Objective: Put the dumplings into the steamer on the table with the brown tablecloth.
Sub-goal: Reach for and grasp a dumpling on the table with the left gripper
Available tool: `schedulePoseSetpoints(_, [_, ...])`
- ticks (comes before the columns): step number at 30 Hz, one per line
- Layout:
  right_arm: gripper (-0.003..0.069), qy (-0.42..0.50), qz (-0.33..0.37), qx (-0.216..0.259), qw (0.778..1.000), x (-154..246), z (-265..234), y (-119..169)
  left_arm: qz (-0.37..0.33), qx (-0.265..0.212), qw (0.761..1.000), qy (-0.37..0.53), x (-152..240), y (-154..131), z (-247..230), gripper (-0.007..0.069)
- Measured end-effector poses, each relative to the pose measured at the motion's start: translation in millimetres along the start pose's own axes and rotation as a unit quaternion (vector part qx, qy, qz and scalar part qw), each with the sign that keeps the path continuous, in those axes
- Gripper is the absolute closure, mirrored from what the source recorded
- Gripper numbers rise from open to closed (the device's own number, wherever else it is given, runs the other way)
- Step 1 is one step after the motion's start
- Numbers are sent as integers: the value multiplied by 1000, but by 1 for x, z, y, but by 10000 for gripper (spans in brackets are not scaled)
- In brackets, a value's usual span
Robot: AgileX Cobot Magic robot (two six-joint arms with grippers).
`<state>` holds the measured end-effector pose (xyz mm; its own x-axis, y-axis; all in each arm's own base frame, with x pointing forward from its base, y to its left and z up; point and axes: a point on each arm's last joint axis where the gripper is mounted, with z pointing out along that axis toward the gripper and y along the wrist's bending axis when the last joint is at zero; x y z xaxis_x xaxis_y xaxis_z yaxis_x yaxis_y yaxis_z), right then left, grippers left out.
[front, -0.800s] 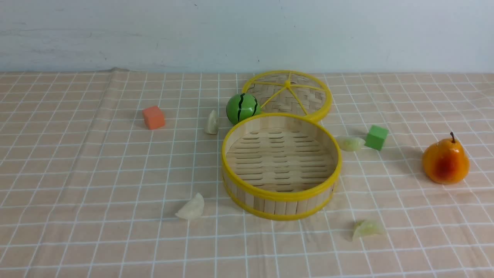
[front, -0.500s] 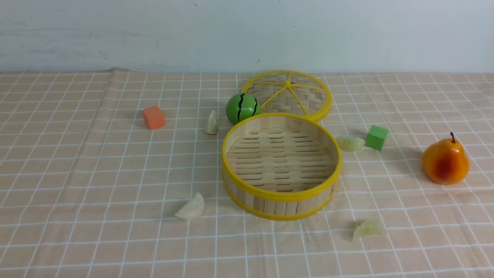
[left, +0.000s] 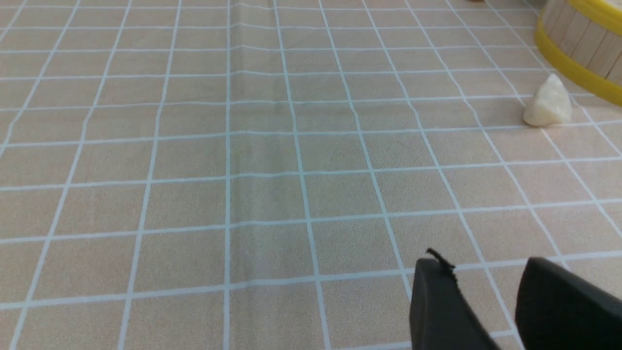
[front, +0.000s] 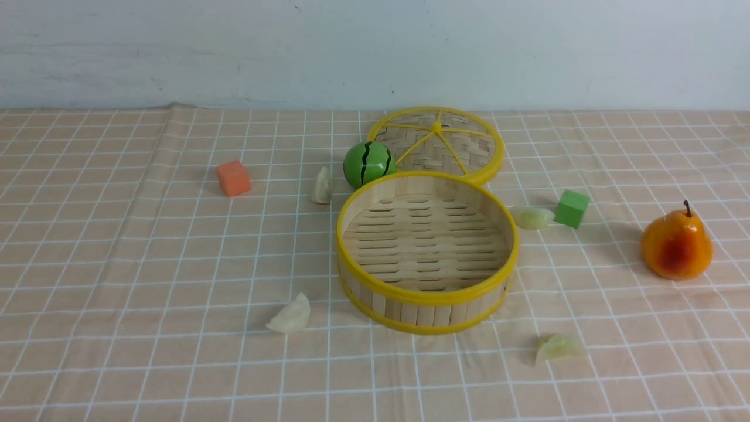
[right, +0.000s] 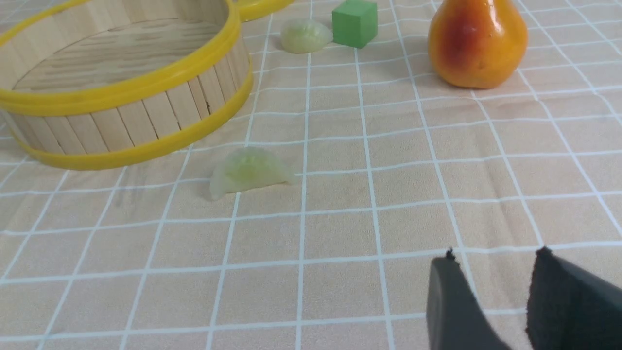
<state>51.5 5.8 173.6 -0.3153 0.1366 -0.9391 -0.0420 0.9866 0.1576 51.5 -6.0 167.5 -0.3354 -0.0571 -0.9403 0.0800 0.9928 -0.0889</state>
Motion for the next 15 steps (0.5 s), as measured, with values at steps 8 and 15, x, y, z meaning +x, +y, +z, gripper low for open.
schedulePoseSetpoints(8, [420, -1, -7, 3, 1000, 0, 0, 0, 14, -3, 1000, -2, 0, 1, 0, 388])
schedulePoseSetpoints(15, [420, -6, -93, 38, 995, -2, 0, -7, 34, -3, 997, -72, -13, 0, -1, 388])
